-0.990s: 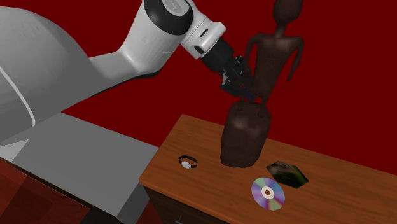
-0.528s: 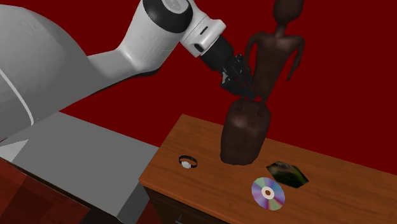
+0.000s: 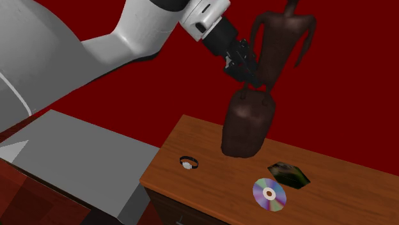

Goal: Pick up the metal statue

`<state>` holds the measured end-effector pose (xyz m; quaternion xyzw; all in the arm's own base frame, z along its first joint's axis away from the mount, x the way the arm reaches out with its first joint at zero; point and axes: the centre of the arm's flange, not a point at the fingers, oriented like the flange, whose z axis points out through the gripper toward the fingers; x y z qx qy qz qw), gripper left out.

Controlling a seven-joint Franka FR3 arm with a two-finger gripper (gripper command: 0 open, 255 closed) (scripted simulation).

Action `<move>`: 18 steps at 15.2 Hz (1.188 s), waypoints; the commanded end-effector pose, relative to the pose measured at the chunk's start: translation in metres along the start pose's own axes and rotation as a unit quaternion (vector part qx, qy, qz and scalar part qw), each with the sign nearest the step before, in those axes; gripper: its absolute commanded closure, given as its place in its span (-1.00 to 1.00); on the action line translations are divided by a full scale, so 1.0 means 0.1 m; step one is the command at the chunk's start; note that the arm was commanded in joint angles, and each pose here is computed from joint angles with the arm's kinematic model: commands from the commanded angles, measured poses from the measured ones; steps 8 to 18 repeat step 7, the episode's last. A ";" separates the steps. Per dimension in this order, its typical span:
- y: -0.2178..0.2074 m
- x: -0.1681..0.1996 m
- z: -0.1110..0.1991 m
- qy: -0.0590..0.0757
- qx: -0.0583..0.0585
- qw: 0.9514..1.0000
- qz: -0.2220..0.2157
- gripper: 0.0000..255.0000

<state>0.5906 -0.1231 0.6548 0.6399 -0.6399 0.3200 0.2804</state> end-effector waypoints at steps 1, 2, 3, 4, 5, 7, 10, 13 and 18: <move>0.00 0.08 -0.09 0.001 0.001 1.000 0.002 1.00; 0.00 0.13 -0.12 0.001 0.001 1.000 0.002 1.00; 0.00 0.17 -0.16 0.001 0.001 1.000 0.002 1.00; -0.01 0.21 -0.19 0.001 0.001 1.000 0.002 1.00; -0.01 0.25 -0.22 0.001 0.001 1.000 0.002 1.00; -0.01 0.25 -0.23 0.001 0.001 1.000 0.002 1.00; -0.01 0.25 -0.23 0.001 0.001 1.000 0.002 1.00; -0.01 0.25 -0.23 0.001 0.001 1.000 0.002 1.00; -0.01 0.25 -0.23 0.001 0.001 1.000 0.002 1.00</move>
